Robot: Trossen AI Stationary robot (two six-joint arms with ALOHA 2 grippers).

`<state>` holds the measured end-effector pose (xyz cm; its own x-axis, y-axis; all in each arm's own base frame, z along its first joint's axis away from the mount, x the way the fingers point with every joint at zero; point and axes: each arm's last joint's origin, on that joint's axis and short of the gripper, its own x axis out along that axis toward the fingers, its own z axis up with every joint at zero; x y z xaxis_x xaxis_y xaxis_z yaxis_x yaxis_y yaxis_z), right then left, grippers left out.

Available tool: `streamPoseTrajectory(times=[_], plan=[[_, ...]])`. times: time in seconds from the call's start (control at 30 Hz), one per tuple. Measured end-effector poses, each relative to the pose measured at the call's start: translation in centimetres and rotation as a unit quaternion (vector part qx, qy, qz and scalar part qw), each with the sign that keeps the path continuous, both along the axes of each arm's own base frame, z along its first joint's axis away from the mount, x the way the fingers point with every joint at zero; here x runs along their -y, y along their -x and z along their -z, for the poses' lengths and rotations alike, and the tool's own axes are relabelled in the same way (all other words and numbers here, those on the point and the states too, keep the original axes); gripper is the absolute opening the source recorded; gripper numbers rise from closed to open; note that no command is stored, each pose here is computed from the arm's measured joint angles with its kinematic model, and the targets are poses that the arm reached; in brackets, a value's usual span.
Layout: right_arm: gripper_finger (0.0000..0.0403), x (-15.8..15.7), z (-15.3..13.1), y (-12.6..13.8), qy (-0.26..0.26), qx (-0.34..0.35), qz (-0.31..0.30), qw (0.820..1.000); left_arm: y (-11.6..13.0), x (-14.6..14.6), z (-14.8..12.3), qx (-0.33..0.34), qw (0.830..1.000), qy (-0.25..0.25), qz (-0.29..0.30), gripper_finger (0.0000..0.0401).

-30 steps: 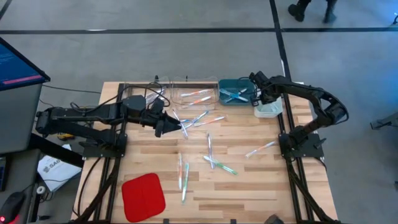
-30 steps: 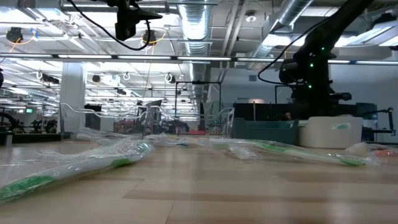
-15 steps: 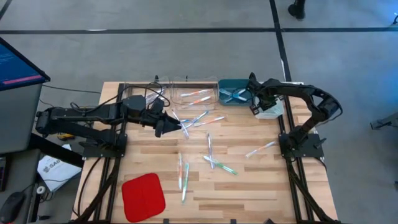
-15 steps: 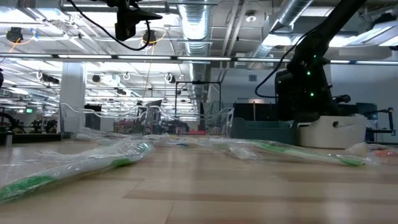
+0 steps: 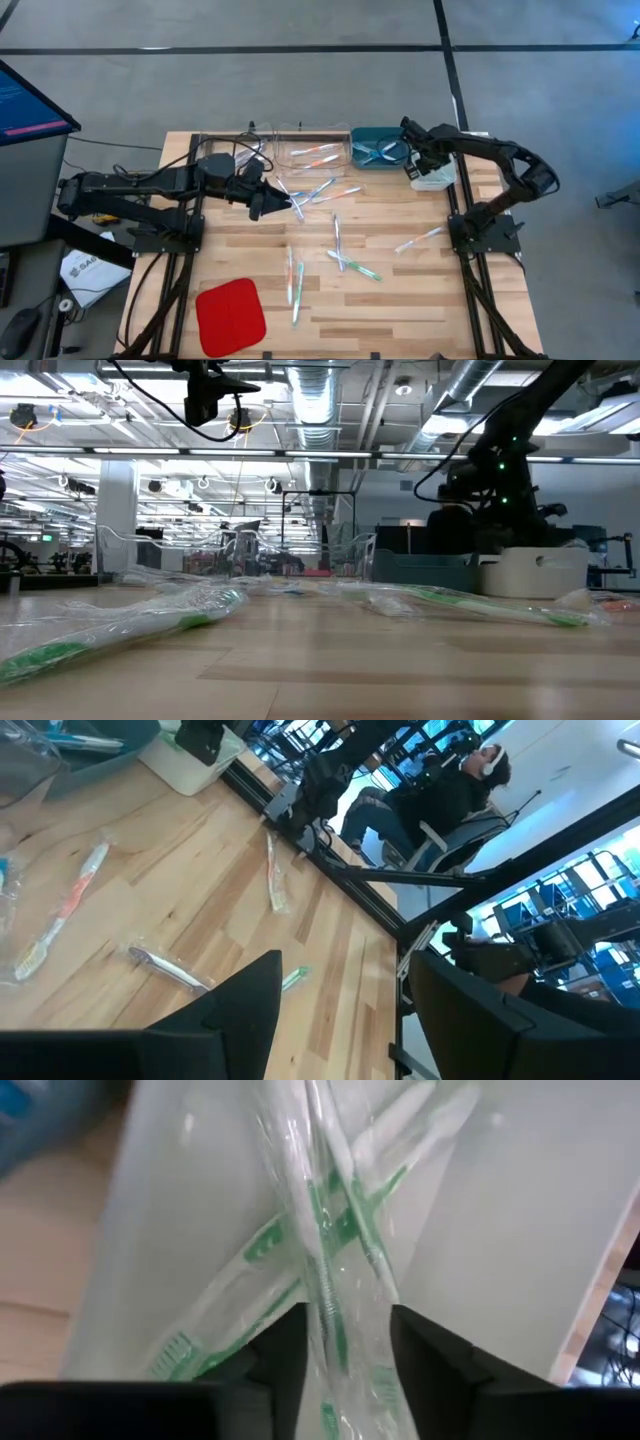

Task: Pick & Place Toothbrushes
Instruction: Put the orange toothbrush into the right transparent bin

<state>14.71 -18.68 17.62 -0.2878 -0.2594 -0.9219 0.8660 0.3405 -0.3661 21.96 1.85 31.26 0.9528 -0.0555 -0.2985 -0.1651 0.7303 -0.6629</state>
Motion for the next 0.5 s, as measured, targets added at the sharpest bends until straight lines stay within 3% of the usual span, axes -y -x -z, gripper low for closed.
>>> streamPoseTrajectory(times=[0.23, 0.5], plan=[[0.0204, -0.2, -2.7, 0.2, 0.046, 0.038, -0.015, 0.998, 0.0, 0.0, 0.0, 0.000, 1.000, 0.000, 0.000, 0.0214], [0.0208, -0.5, -9.3, 0.0, 0.156, 0.142, -0.022, 0.977, 0.0, -0.1, -0.1, 0.004, 1.000, -0.014, -0.011, 0.0214]])
